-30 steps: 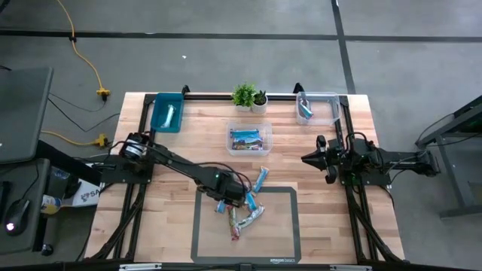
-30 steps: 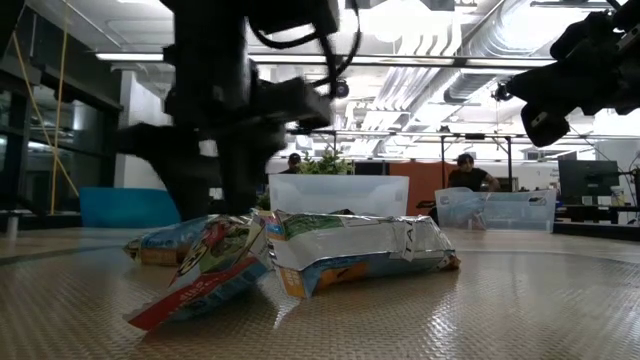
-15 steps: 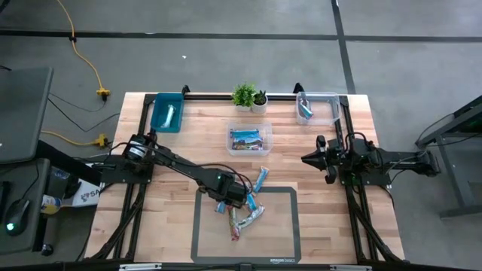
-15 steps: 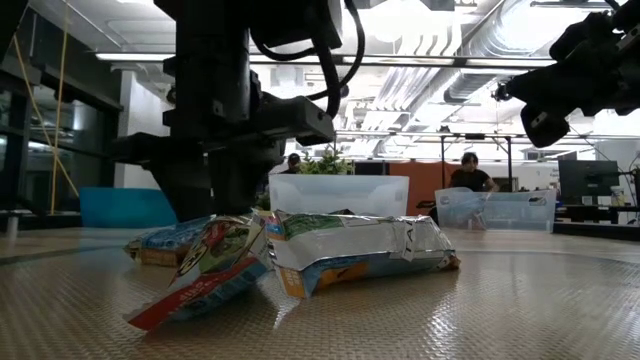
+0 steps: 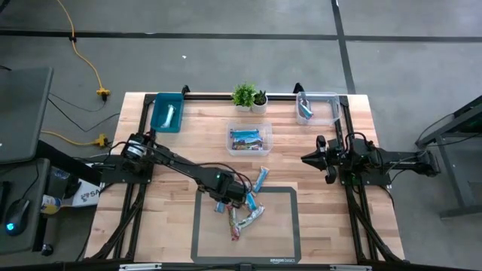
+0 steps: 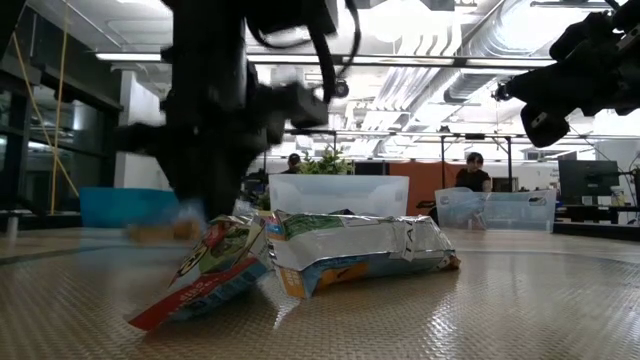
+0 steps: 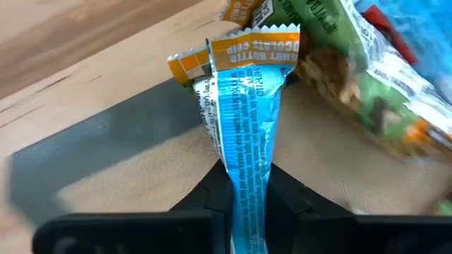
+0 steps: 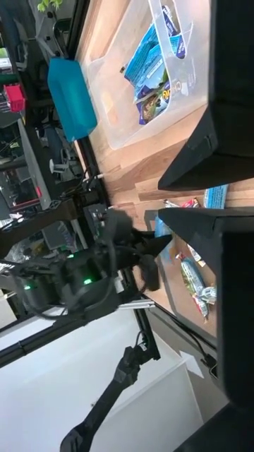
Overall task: Pick and place Granola Bars by type
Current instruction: Put the orange granola bar in the blue bin
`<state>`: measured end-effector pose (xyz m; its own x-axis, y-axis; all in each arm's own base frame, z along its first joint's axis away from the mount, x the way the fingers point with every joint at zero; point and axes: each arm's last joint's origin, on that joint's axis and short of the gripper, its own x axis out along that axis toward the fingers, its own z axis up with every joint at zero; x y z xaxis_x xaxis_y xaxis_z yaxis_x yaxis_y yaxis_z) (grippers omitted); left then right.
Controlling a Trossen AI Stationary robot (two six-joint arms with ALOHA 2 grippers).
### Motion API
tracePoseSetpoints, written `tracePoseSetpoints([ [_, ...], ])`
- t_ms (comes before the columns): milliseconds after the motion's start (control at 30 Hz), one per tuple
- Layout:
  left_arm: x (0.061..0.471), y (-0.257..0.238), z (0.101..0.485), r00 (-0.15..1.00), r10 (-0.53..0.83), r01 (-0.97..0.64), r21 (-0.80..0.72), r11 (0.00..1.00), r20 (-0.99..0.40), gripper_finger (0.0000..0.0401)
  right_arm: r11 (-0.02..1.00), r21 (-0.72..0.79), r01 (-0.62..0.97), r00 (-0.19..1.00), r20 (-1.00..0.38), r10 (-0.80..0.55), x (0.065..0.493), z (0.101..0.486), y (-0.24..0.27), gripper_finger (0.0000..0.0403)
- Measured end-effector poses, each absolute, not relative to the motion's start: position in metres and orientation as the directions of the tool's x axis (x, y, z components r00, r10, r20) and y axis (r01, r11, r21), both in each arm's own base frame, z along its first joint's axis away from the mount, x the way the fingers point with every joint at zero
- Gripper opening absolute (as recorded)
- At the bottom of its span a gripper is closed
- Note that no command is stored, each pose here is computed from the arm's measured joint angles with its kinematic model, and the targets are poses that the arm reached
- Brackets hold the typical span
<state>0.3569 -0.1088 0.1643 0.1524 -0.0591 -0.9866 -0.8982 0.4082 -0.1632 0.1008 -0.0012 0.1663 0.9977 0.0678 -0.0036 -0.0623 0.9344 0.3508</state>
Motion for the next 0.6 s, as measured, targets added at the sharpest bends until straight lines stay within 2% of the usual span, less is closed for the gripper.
tracePoseSetpoints([
  [167,0.348,-0.105,0.188,0.182,-0.016,-0.898,-0.173,0.404,-0.983,0.0045,0.934,0.351,-0.062,0.998,-0.004,0.068,0.101,0.166,-0.001,0.0031],
  [333,0.339,-0.100,0.218,0.275,0.018,-0.878,-0.244,0.412,-0.961,0.0045,0.934,0.351,-0.060,0.998,-0.009,0.068,0.101,0.166,-0.001,0.0036],
  [433,0.333,-0.100,0.237,0.350,0.030,-0.829,-0.295,0.474,-0.936,0.0046,0.934,0.352,-0.060,0.998,-0.011,0.068,0.101,0.166,-0.001,0.0036],
  [600,0.334,-0.107,0.276,0.607,0.021,-0.612,-0.450,0.651,-0.794,0.0046,0.934,0.351,-0.061,0.998,-0.009,0.068,0.101,0.166,-0.001,0.0031],
])
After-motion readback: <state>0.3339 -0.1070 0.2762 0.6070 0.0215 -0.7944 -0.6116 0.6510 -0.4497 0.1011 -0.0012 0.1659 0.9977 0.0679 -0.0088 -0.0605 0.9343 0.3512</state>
